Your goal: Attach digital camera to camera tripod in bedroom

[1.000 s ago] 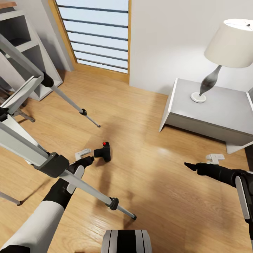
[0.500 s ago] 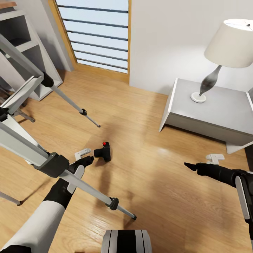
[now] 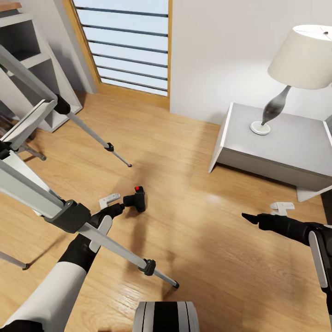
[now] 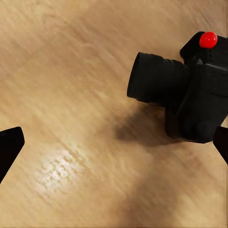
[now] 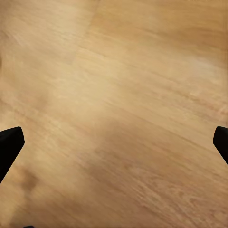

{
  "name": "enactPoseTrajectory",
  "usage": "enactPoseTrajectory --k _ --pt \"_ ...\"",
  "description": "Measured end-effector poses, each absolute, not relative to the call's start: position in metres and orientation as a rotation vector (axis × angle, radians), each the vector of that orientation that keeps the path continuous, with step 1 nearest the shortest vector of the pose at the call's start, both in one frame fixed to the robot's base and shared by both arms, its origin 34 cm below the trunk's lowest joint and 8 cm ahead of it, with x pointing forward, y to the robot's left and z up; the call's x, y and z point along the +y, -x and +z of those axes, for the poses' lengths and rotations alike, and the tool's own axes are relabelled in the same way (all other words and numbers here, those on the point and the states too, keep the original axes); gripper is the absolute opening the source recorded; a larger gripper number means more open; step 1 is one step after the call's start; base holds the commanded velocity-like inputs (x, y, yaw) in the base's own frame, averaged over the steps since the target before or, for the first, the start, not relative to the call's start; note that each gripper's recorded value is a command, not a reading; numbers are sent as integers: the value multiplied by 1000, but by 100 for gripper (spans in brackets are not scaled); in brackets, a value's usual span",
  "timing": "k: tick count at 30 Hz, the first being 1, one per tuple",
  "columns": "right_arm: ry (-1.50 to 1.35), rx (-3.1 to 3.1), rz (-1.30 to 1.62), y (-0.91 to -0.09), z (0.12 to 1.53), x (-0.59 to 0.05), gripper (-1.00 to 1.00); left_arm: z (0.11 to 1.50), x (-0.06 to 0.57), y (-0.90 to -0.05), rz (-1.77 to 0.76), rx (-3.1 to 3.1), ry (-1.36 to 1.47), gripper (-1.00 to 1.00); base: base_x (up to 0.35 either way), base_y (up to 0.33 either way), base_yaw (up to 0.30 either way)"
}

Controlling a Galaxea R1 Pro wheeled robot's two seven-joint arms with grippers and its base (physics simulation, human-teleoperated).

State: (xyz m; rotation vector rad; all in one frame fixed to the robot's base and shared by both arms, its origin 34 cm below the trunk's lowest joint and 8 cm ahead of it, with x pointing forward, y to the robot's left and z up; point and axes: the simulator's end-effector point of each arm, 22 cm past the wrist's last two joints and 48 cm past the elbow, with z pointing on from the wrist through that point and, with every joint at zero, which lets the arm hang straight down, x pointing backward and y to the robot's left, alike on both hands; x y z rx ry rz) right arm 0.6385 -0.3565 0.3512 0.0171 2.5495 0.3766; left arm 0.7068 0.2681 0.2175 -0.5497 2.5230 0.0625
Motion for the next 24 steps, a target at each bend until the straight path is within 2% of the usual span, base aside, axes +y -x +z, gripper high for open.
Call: enactPoseTrajectory --k 13,24 --pt "-17 2547 377 -639 352 -357 100 220 266 -712 53 2517 555 100 0 0 -156" --pt "-17 2547 376 -639 352 -357 100 221 265 -712 51 2516 554 100 0 0 -51"
